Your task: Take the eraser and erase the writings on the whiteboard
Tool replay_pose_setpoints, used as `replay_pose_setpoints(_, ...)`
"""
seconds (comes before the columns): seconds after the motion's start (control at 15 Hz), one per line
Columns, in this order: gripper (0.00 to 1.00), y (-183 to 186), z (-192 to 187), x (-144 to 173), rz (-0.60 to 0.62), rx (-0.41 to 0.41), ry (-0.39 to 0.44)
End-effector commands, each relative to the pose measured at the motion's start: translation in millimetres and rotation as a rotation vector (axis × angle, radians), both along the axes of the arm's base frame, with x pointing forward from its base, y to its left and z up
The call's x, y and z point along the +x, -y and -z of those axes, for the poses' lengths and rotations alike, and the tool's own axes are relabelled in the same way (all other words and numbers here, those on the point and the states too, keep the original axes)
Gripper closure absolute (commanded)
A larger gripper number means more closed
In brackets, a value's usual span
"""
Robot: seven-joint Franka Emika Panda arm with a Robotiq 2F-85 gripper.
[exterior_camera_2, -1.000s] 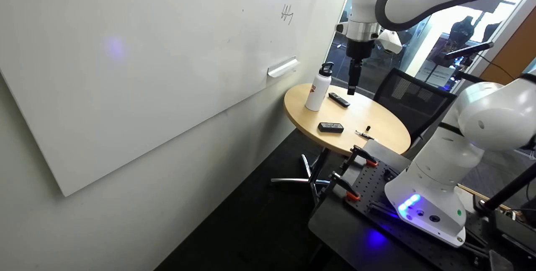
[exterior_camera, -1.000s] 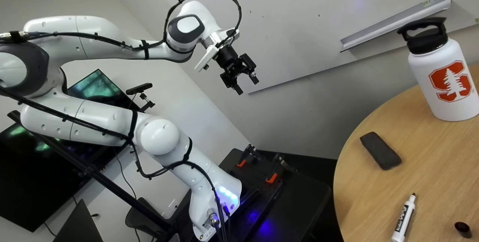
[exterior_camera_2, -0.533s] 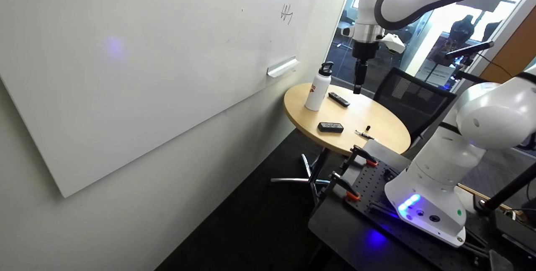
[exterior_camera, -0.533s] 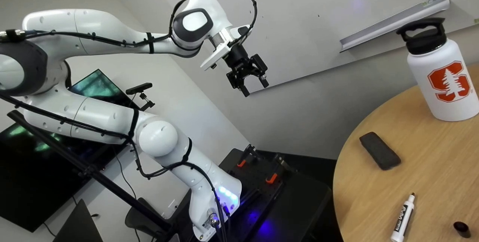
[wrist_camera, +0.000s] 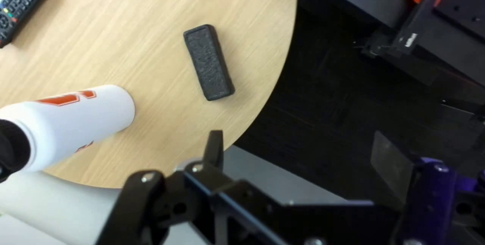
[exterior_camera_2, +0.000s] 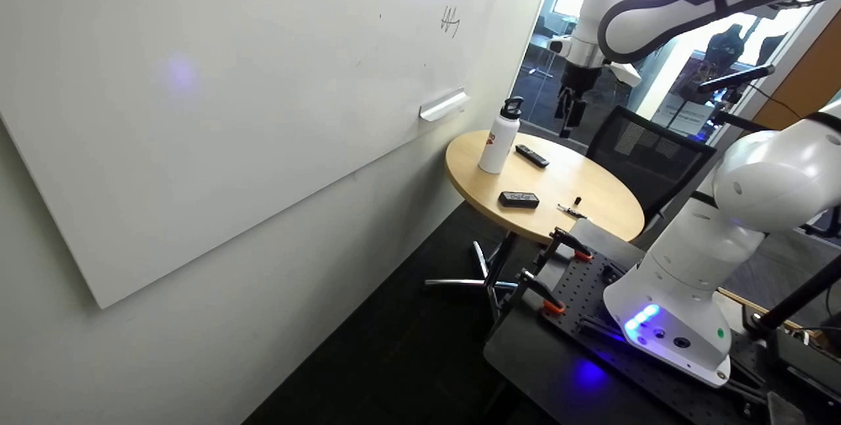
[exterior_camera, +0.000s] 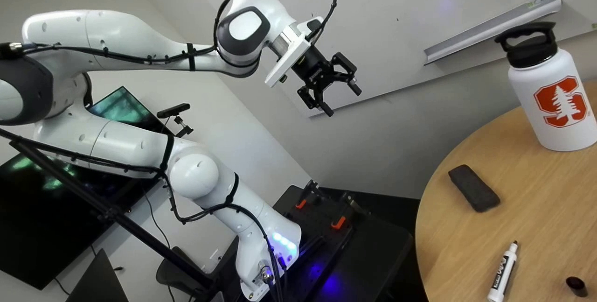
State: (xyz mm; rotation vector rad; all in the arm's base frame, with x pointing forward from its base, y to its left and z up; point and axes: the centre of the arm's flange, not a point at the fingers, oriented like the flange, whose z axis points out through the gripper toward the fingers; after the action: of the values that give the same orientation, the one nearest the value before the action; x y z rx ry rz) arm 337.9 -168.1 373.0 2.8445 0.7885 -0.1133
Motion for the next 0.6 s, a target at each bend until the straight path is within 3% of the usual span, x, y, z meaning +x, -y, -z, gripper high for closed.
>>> replay_pose_setpoints(0.0,0.00,68.7,34.9,6.8,-0.126,0.046,0.032)
replay_pose_setpoints(0.2,0.00,113.5,76.5,9.3,-0.151,0.153,0.018)
replay_pose_setpoints(0.27,0.00,118.2,81.0,8.3,-0.135,0.160,0.016)
replay_pose_setpoints(0.33,0.00,93.7,60.4,-19.7,-0.126,0.141,0.042)
replay_pose_setpoints(0.53,0.00,106.9,79.0,-11.0,-0.119,0.155,0.000)
